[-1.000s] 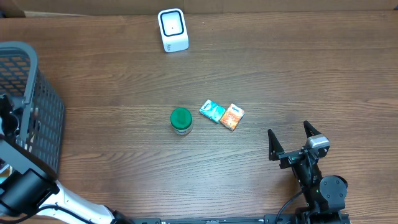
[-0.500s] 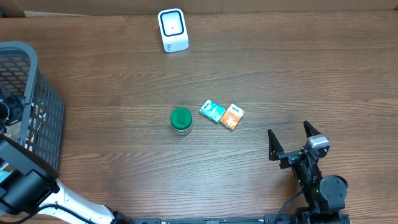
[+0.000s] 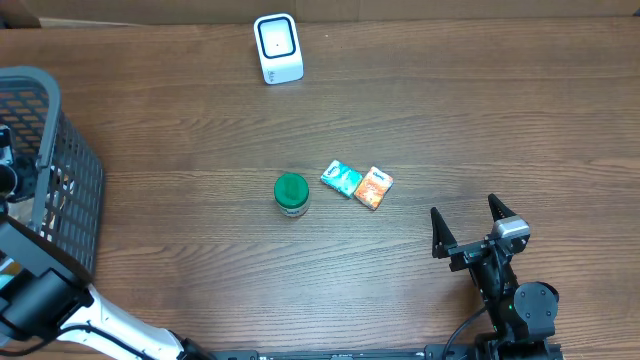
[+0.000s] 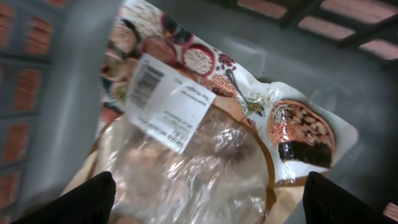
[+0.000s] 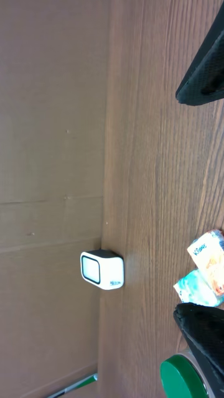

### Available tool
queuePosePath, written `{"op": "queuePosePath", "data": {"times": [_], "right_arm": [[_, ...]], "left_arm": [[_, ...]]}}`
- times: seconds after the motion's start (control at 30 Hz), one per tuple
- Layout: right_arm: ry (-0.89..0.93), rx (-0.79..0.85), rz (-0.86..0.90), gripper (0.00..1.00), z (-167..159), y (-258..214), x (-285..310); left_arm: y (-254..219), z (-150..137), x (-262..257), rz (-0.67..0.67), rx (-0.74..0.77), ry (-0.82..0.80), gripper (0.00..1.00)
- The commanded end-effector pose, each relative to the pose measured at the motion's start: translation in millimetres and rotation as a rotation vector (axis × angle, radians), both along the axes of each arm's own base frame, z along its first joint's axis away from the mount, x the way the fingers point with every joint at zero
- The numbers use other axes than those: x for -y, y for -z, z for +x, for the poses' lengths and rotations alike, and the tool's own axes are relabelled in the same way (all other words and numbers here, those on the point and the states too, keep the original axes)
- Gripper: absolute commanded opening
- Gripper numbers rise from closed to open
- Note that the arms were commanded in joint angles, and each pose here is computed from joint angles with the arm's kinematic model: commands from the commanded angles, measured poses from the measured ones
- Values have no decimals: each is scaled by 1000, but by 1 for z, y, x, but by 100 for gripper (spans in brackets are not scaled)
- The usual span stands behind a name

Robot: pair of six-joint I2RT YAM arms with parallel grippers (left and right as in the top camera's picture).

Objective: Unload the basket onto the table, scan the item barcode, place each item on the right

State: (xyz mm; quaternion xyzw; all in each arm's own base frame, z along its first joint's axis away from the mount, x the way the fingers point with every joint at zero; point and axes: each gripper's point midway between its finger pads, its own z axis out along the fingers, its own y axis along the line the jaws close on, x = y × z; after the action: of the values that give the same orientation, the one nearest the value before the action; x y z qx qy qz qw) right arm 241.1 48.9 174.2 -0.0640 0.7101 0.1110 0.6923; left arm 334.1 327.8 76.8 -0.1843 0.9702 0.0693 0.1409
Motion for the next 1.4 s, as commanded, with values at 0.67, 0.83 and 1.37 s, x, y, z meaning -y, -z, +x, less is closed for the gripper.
{"op": "queuePosePath", "data": {"times": [0.67, 0.83, 1.37], "right_arm": [[1, 1, -5, 100, 0, 3, 0], [1, 1, -5, 100, 0, 3, 0], [1, 1, -5, 100, 0, 3, 0]], "left_arm": [[69, 3, 10, -114, -80, 53, 86], [71, -1, 14, -130, -95, 49, 79], [85, -26, 12, -122, -209, -83, 70]]}}
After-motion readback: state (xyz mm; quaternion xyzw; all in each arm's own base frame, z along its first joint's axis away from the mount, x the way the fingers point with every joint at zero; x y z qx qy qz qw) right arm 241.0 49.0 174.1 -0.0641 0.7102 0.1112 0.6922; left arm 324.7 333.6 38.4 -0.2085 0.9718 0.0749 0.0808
